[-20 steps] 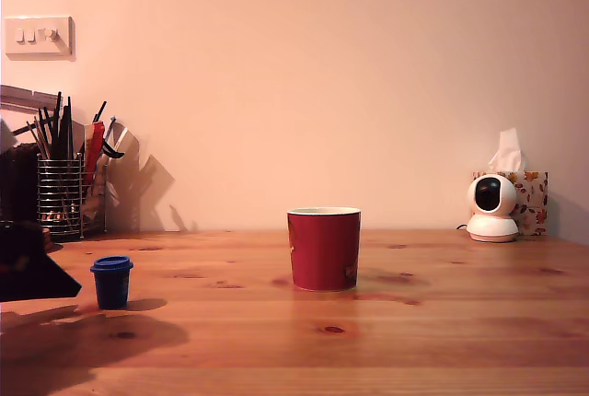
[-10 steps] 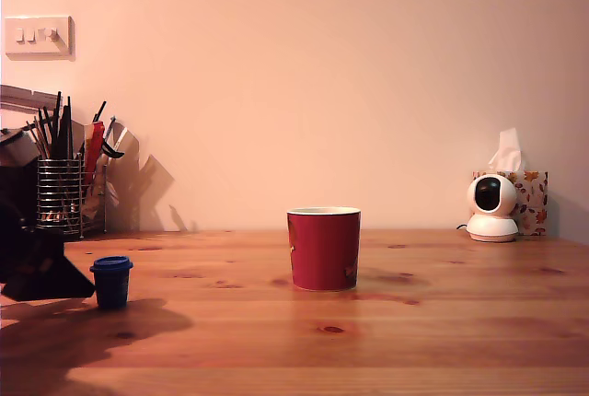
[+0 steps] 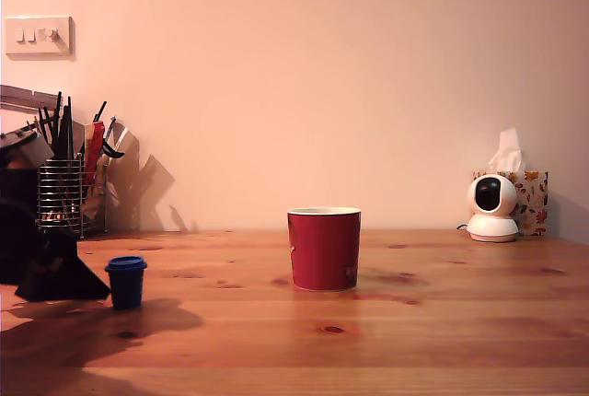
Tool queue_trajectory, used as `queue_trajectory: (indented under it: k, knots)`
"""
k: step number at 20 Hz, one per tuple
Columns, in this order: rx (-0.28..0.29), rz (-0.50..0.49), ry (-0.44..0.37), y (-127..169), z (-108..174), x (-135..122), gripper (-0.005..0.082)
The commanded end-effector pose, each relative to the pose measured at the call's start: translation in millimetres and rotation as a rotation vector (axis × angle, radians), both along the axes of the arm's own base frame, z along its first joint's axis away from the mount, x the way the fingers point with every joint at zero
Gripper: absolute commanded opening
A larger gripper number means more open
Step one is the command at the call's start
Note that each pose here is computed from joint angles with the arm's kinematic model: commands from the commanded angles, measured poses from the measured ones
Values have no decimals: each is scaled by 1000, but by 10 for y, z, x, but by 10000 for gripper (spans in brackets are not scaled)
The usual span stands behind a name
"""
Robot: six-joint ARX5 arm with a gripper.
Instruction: Pick up the coffee capsules on the table and drop them inside the coffee cup
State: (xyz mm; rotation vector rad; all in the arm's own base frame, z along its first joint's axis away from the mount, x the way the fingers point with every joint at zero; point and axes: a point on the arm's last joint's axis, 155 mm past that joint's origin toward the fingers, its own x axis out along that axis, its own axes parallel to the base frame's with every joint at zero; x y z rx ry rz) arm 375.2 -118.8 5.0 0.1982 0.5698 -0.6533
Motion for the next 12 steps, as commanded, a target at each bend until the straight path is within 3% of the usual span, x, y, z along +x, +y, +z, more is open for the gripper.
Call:
queue_trajectory:
  k: [1,9,12]
  knots:
    - [2,-20,16,-29,-62,-38,450]
    - [-10,-55,65,-78,-94,-158,447]
    - [21,-84,65,-74,-123,-203,447]
